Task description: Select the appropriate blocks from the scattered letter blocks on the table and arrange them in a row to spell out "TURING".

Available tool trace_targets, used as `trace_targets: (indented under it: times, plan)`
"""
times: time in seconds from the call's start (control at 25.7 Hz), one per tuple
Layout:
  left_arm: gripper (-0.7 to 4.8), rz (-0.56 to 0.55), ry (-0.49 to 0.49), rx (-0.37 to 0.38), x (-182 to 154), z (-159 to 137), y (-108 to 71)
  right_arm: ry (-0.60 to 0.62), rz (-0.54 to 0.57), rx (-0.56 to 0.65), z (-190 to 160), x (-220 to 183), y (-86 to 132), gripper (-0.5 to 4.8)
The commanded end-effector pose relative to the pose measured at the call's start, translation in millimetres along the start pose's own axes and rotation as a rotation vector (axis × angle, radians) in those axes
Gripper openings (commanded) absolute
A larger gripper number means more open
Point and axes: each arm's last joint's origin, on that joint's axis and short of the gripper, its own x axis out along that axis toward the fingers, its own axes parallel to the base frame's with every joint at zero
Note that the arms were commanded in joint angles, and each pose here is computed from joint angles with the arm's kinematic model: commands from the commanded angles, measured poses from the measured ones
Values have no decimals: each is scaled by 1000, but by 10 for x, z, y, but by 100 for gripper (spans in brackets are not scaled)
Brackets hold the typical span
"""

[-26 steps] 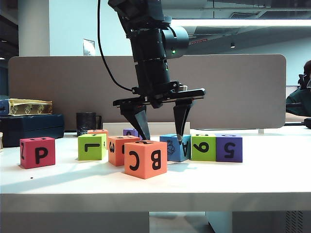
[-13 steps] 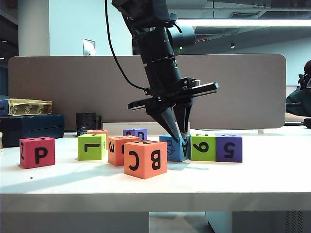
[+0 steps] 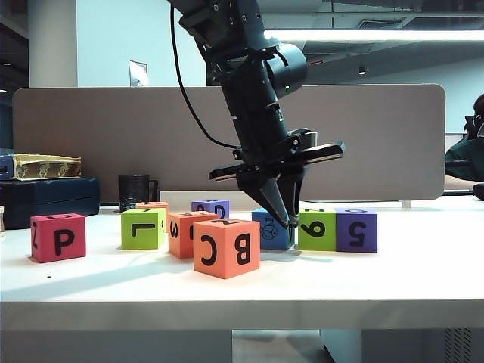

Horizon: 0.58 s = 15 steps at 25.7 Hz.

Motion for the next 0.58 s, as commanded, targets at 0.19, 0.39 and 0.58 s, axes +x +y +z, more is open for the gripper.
trace_targets:
  times: [0.19, 0.39, 0.58]
  plan:
    - [54, -63, -31, 10, -25, 38, -47, -17, 3, -15, 13, -19, 20, -1]
    - [54, -182, 22, 21, -326, 6, -84, -16, 3, -15, 12, -19, 20, -1]
    - [54, -70, -37, 125, -869, 8, 27, -16, 3, -15, 12, -19, 20, -1]
